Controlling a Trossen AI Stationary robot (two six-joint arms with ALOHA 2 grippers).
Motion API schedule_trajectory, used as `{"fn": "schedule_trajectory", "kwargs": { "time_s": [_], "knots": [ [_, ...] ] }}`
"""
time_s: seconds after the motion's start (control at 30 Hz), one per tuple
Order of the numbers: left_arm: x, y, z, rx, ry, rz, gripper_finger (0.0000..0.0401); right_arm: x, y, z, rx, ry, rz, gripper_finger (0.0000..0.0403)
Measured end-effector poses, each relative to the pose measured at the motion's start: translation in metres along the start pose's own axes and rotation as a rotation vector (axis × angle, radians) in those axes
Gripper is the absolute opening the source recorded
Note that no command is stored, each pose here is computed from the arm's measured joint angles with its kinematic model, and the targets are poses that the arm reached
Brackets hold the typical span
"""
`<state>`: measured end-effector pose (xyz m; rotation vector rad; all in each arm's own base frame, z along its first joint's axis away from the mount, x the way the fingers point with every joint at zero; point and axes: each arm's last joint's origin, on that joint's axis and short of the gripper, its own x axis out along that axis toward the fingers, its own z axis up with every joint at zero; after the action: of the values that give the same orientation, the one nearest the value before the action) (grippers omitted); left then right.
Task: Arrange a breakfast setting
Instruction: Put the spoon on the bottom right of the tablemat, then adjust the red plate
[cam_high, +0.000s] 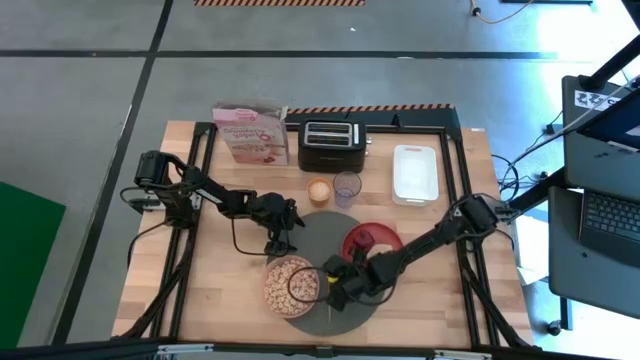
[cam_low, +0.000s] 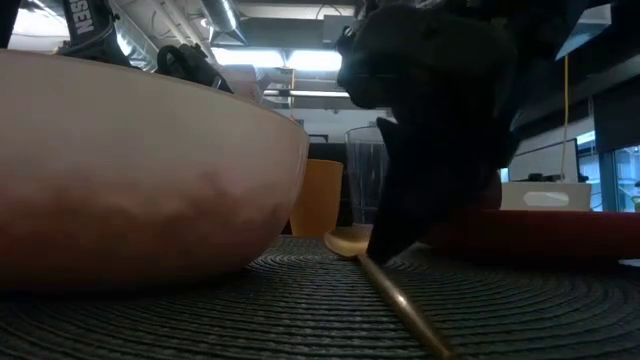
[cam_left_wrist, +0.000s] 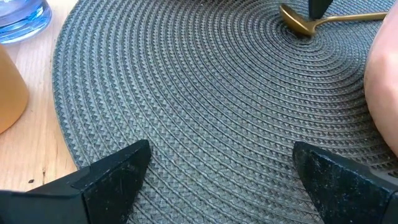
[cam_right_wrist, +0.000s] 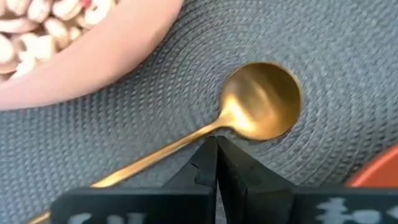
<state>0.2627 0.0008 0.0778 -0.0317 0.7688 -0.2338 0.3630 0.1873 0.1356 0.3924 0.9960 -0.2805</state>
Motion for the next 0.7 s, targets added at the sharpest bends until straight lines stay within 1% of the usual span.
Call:
{"fn": "schedule_trajectory", "kwargs": {
  "time_s": [0.1,0.2,0.3,0.43,0.53,0.63,0.7],
  "knots": [
    [0.0,0.0,0.0,0.0,0.0,0.0,0.0396,-0.002,0.005,-0.003,0.009,-0.009,0.018,0.0007],
    [0.0,0.0,0.0,0.0,0.0,0.0,0.0396,-0.007,0.011,0.0,0.009,-0.017,0.021,0.0007],
    [0.0,0.0,0.0,-0.001,0.0,0.0,0.0396,-0.02,0.02,0.011,-0.002,-0.053,-0.022,0.0007],
    [0.0,0.0,0.001,-0.017,-0.01,0.0,0.0396,-0.045,0.028,0.027,-0.03,-0.093,-0.152,0.0007],
    [0.0,0.0,0.002,-0.055,-0.034,0.0,0.0396,-0.065,0.029,0.031,-0.025,-0.128,-0.27,0.0007],
    [-0.003,0.0,0.007,-0.098,-0.063,0.0,0.0396,-0.087,0.028,0.026,0.024,-0.175,-0.417,0.0007],
    [-0.006,-0.001,0.011,-0.117,-0.084,-0.001,0.0396,-0.099,0.026,0.017,0.079,-0.202,-0.496,0.0007]
  ]
}}
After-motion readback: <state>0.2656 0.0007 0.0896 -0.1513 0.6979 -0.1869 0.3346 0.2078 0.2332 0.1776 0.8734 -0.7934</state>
